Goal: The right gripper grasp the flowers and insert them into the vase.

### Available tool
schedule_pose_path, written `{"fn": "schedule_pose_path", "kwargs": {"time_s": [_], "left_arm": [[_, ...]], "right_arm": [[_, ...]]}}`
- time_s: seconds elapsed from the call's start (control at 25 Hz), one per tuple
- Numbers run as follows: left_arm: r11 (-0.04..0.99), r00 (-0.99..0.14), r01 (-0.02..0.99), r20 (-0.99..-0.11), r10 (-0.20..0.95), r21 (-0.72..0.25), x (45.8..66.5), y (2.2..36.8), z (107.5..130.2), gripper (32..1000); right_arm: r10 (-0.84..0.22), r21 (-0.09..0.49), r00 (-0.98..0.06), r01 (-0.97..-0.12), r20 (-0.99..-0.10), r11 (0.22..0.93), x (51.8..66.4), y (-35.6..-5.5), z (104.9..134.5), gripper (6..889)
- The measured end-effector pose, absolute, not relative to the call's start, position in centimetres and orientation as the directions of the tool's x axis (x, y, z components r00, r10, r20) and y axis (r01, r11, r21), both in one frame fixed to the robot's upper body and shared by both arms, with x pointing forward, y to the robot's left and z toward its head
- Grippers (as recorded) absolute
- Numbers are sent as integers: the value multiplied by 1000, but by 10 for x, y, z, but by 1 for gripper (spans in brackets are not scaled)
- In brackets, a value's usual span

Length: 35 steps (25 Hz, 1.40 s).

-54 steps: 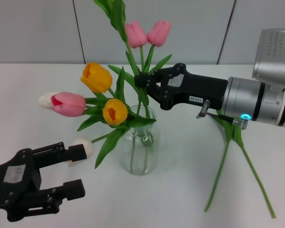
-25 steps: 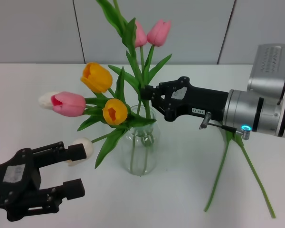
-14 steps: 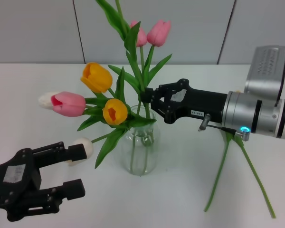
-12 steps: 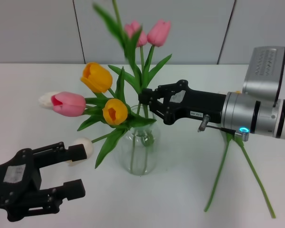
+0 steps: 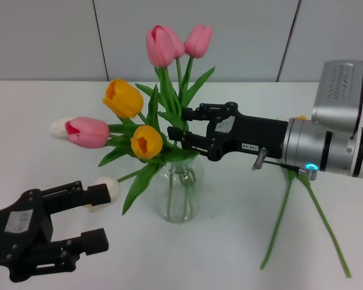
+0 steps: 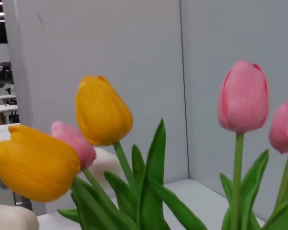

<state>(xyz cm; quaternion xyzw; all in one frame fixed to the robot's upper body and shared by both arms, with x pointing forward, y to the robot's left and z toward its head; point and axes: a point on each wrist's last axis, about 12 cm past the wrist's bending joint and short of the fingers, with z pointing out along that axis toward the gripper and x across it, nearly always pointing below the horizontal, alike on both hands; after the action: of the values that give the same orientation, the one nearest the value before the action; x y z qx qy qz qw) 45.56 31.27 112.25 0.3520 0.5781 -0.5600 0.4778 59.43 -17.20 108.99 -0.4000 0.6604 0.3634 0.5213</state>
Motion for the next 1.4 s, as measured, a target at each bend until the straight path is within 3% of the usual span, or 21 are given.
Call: {"fn": "schedule_pose_path", "kwargs": {"time_s": [0.24, 0.52, 0.88, 1.08, 1.4], "left_arm": [[128, -297, 941, -946, -127, -313, 455, 314, 1122, 801], [136, -298, 939, -946, -129, -315, 453, 317, 1122, 801], [138, -297, 939, -946, -134, -314, 452, 318, 1122, 801], [137, -295, 940, -946, -134, -313, 452, 318, 1123, 801], [139, -294, 940, -947, -132, -311, 450, 319, 1123, 801]], "right_arm": [[-129, 55, -115, -915, -985, 399, 592, -173, 1095, 587], [-78, 56, -96, -913, -992, 405, 584, -191, 1105, 677], [83, 126, -103, -919, -991, 374, 552, -233, 1118, 802], [126, 129, -98, -956, -987, 264, 532, -243, 1123, 856], [43, 142, -139, -987, -989, 73, 507, -256, 1123, 855]]}}
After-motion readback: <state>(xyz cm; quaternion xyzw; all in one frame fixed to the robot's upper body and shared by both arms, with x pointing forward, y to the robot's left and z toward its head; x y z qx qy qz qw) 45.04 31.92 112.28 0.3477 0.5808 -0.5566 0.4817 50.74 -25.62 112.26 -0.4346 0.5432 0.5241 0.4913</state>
